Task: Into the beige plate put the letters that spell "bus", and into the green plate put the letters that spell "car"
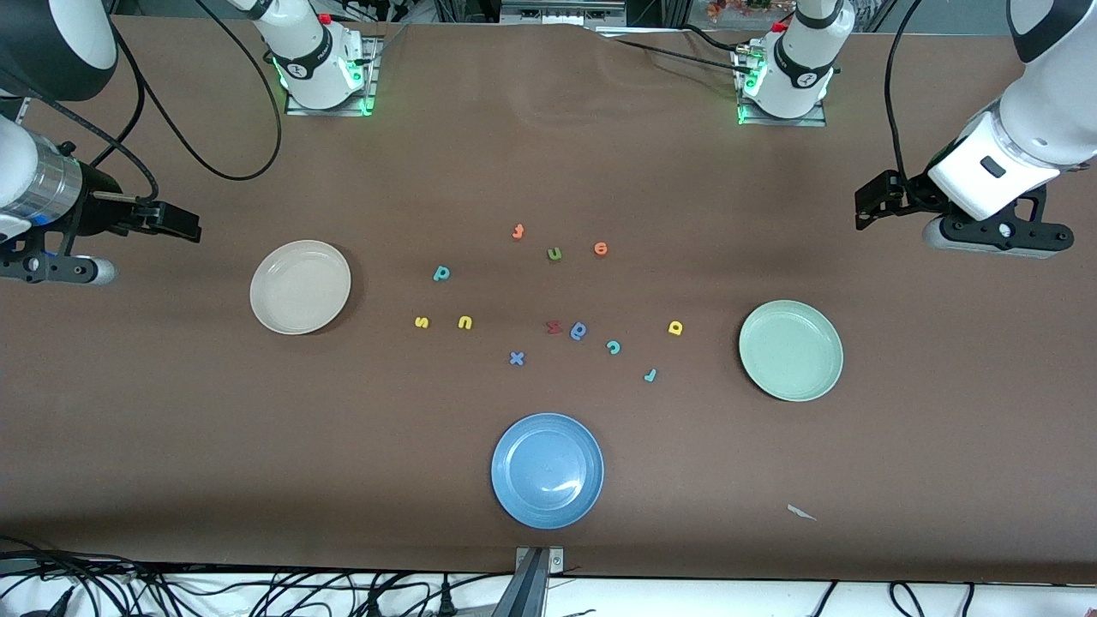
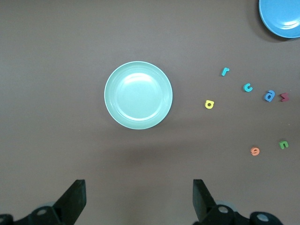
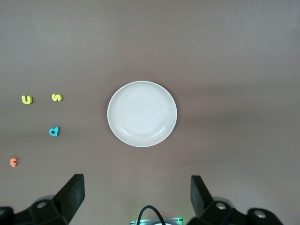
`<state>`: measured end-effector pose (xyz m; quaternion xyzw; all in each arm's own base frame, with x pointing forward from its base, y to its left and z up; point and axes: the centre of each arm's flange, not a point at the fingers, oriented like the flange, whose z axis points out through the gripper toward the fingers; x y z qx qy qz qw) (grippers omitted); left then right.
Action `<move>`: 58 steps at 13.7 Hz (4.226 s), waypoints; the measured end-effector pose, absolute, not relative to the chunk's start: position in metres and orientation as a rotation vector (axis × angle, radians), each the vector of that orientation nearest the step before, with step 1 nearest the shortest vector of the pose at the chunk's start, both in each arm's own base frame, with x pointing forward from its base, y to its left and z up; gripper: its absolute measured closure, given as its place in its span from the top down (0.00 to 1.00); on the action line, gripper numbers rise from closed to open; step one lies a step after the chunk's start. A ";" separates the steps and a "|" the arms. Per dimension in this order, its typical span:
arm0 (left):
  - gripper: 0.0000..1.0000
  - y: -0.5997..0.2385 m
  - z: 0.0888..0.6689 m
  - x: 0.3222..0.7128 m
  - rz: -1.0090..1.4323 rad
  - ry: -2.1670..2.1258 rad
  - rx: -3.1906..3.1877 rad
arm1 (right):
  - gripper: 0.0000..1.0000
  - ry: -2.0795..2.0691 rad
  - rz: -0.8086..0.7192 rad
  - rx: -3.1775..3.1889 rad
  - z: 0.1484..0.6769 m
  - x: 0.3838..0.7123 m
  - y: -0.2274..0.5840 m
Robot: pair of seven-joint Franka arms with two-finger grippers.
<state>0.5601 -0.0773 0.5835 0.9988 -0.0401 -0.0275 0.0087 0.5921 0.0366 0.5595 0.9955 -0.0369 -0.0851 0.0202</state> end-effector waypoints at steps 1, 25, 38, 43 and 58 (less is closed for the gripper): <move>1.00 -0.077 0.583 0.560 -0.086 -0.125 3.121 | 1.00 -0.114 -0.264 3.088 0.560 0.592 0.037; 1.00 -0.227 0.389 0.628 -0.100 -0.836 2.900 | 1.00 -0.392 -0.011 3.126 0.333 0.587 0.226; 0.94 -0.307 0.188 0.644 0.170 -1.327 2.788 | 0.99 -0.656 0.064 3.119 0.188 0.571 0.275; 0.90 -0.302 0.176 0.649 0.205 -1.317 2.788 | 0.87 -0.638 0.019 3.100 0.174 0.562 0.282; 0.17 -0.292 0.198 0.664 0.226 -1.293 2.810 | 0.38 -0.634 0.006 3.086 0.177 0.565 0.274</move>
